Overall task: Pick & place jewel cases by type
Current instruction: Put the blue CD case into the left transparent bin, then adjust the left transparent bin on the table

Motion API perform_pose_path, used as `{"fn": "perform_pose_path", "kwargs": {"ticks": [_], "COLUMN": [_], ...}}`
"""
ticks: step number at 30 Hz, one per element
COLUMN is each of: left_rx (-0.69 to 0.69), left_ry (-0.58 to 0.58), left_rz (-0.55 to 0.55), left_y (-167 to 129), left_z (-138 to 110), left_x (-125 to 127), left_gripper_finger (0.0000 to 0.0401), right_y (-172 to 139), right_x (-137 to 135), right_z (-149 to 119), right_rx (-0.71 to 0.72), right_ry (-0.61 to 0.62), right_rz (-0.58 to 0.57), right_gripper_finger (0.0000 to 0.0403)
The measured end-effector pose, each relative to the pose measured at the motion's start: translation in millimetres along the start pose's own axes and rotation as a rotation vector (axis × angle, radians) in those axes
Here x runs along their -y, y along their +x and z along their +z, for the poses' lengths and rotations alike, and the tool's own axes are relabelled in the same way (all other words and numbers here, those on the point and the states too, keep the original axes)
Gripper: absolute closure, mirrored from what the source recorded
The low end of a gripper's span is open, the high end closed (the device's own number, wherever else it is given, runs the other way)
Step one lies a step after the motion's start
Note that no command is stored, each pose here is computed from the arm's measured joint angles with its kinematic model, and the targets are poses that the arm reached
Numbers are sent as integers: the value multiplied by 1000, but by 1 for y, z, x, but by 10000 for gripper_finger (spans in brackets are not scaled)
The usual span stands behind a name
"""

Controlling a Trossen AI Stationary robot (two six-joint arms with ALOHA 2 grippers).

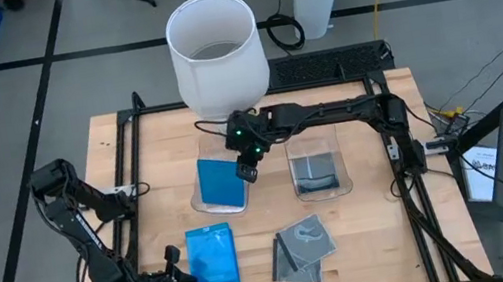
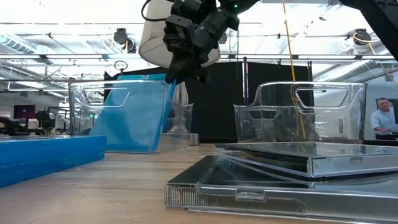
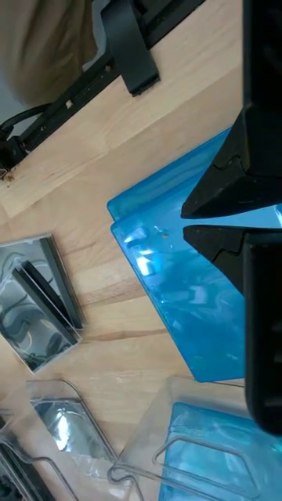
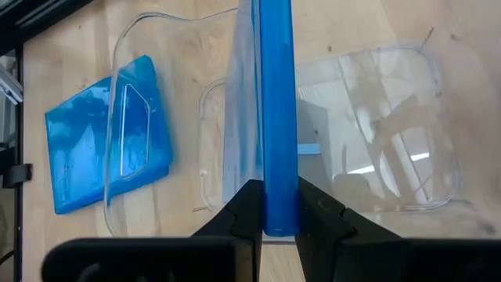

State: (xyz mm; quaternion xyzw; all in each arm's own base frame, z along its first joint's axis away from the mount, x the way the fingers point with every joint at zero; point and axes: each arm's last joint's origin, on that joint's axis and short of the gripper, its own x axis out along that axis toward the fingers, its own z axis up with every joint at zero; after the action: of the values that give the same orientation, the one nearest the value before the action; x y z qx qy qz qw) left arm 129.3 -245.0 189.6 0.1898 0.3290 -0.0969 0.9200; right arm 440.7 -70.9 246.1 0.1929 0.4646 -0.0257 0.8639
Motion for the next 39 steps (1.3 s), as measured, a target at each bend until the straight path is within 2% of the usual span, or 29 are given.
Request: {"fn": "perform_pose_path", "kwargs": {"ticks": [6, 16, 22, 27, 31, 35, 39], "left_rx": [0, -1, -1, 8, 14, -5, -35], "left_ry": [0, -5, 0, 85, 85, 51, 37], "left_rz": [0, -4, -4, 18, 74, 103, 110], "left_y": [0, 0, 0, 1, 6, 15, 24], "left_z": [0, 0, 0, 0, 4, 8, 11], "left_x": [0, 0, 0, -1, -8, -18, -28], "left_gripper_finger": [366, 366, 366, 366, 366, 366, 366], "right_y": [1, 5, 5, 6, -4, -24, -55], "right_x": [-1, -5, -7, -12, -24, -45, -76], "right_z": [0, -3, -3, -3, -2, -4, -8], "right_rx": [5, 2, 7, 24, 50, 82, 156], "right_ry": [-35, -93, -106, -149, -169, -231, -325], "right_rz": [1, -77, -90, -108, -92, -65, -23], "right_gripper_finger": [350, 264, 238, 234, 234, 243, 275]}}
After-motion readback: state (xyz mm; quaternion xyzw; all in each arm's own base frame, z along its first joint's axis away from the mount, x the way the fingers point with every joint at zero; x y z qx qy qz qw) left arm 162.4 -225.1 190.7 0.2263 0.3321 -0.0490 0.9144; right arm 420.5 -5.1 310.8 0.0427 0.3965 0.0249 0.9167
